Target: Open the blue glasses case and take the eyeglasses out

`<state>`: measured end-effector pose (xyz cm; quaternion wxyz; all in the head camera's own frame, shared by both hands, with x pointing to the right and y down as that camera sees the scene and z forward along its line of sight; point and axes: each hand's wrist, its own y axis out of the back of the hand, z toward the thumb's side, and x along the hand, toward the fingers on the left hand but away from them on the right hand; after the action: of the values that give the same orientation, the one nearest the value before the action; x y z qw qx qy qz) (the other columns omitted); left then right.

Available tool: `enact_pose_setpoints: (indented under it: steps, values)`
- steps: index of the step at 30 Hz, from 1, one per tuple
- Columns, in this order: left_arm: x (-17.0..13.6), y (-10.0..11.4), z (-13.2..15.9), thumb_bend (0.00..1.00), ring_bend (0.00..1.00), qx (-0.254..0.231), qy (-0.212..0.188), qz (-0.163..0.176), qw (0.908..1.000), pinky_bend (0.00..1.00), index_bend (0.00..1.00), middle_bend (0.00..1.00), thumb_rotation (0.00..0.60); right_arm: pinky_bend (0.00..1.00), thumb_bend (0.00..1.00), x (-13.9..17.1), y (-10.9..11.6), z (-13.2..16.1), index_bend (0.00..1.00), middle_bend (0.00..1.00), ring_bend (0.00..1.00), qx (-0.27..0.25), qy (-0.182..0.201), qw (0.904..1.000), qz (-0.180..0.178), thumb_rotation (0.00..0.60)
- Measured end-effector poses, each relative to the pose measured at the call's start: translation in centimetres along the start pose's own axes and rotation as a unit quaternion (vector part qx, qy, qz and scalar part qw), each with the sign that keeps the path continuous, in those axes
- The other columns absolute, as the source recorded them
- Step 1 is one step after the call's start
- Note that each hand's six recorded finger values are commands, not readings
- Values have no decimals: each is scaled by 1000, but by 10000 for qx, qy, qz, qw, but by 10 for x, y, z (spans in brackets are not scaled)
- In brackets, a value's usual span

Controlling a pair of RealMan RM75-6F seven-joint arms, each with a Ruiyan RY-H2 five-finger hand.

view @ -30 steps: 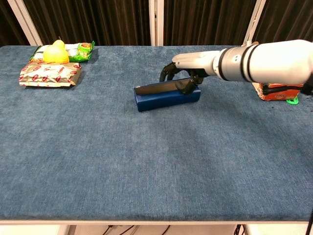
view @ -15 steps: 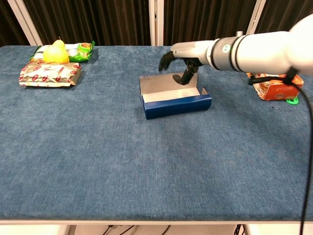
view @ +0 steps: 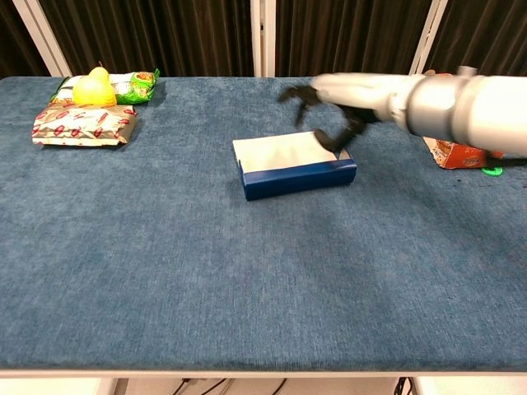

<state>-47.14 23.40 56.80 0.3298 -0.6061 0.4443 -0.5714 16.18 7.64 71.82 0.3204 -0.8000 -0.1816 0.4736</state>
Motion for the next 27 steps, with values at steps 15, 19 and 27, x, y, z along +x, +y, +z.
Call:
enact_pose_setpoints:
  steps: [15,19,27]
  values:
    - [0,0,0,166,416,23,14,6,10000,335,508,536,600,0,647,38,-32,-7,35,249,0,-71,277,9986,456,600]
    - [0,0,0,165,415,38,13,2,10000,335,508,536,600,0,646,54,-39,4,38,250,0,-96,547,9970,536,600]
    - [-1,0,0,166,415,48,31,12,10000,335,508,536,600,0,646,73,-60,55,38,230,0,-10,1463,9863,768,600]
